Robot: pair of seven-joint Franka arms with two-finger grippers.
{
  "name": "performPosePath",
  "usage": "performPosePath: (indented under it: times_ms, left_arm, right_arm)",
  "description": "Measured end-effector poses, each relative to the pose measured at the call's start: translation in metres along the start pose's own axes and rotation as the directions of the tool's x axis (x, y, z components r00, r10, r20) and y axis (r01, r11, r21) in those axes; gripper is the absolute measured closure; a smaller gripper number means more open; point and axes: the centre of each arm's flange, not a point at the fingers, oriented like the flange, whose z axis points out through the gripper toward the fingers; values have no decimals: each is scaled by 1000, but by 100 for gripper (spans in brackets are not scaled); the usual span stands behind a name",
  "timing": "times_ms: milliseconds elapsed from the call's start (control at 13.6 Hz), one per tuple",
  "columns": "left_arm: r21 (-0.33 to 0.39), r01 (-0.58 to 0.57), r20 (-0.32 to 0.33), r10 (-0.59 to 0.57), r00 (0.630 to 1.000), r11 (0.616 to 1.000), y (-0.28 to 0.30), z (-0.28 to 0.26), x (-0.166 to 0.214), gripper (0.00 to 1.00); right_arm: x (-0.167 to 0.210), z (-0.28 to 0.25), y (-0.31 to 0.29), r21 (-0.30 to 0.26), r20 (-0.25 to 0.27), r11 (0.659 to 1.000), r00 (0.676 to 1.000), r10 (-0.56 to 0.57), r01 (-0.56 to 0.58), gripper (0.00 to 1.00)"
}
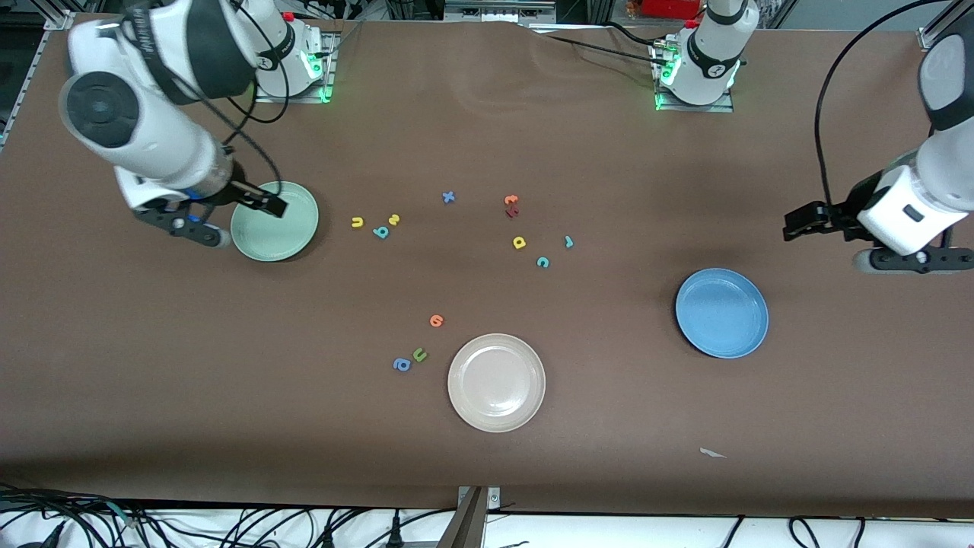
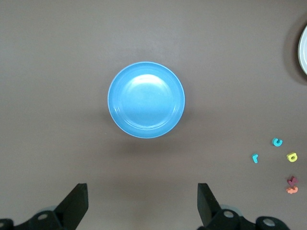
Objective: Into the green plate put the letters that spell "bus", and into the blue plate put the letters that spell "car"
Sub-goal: 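Reach the right gripper to yellow u while the left gripper reaches teal r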
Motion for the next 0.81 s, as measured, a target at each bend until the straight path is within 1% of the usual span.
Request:
performPosePath:
  times_ms: [148, 295, 443, 590, 811]
  left_arm:
    - [2, -11, 15, 11, 1000, 1000, 37, 21, 2, 0]
    - [-2, 13, 7, -13, 1000, 1000, 78, 50, 3, 0]
    - [-14, 78, -12, -78, 997, 997, 119, 89, -1, 0]
    - [-27, 143, -17, -143, 989, 989, 156, 132, -14, 0]
    - [-34, 229, -2, -229, 973, 973, 191, 187, -37, 0]
  right_arm:
    - [-14, 29, -17, 4, -9, 999, 999, 44, -43, 1]
    - [-27, 61, -28, 6, -13, 996, 996, 93, -93, 1]
    - [-47, 94, -40, 12, -20, 990, 990, 140, -140, 1]
    - [-63, 130, -44, 31, -31, 983, 983, 180, -179, 1]
    - [-76, 182, -33, 83, -50, 971, 972, 229, -225, 1]
